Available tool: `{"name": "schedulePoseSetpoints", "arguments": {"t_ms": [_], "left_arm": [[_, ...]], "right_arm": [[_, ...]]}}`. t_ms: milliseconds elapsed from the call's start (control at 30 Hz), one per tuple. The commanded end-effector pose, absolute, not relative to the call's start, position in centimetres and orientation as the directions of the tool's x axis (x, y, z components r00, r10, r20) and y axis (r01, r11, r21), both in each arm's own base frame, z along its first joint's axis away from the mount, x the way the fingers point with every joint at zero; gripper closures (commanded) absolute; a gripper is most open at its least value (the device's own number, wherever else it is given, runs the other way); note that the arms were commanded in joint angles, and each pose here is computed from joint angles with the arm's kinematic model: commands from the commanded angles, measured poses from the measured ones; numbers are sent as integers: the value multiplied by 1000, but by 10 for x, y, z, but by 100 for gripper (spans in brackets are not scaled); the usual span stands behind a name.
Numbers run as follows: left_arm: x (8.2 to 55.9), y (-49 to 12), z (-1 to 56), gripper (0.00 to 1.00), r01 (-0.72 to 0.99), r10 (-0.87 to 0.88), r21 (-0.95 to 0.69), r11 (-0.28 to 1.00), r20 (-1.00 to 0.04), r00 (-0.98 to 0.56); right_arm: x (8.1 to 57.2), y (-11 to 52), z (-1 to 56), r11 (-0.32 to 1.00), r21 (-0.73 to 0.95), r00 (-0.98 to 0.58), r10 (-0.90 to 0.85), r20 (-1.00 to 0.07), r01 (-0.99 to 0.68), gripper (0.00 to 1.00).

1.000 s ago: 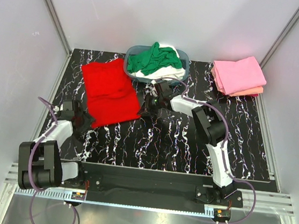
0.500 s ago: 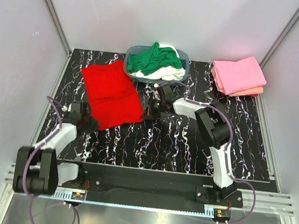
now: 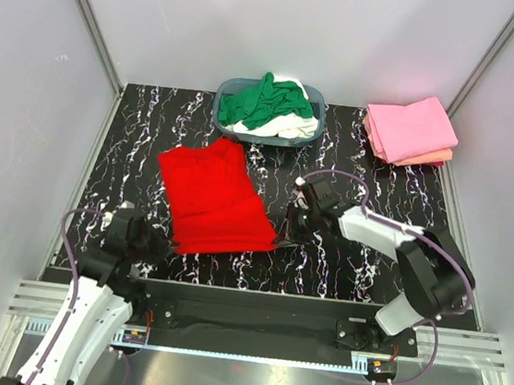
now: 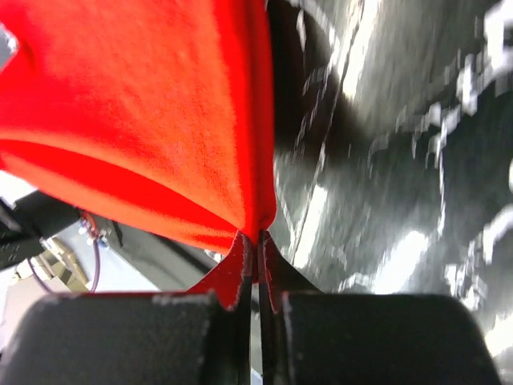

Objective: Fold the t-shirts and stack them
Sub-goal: Fold the tshirt

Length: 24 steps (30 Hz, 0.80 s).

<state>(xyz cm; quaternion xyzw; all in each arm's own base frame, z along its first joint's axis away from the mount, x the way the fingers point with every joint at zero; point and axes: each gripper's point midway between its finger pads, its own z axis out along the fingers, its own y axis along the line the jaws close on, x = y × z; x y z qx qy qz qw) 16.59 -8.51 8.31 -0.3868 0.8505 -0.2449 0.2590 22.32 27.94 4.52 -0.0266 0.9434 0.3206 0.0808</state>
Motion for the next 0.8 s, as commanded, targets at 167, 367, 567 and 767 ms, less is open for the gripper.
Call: {"name": "schedulePoseSetpoints", "arguments": {"t_ms": [167, 367, 567, 767], "left_arm": [[114, -95, 94, 100, -565, -806, -656, 501, -117, -580], [98, -89, 124, 100, -540, -799, -662, 521, -155, -581], [89, -85, 142, 100, -510, -768, -645, 569, -197, -609], [115, -83, 161, 100, -438, -686, -592, 676, -289, -668]], "right_arm": [[180, 258, 77, 813, 576, -986, 18, -168, -83, 100], [151, 251, 97, 823, 563, -986, 24, -164, -74, 100], [142, 243, 131, 805, 590, -980, 69, -187, -56, 100], [170, 251, 152, 828, 551, -961, 60, -268, -102, 100]]}}
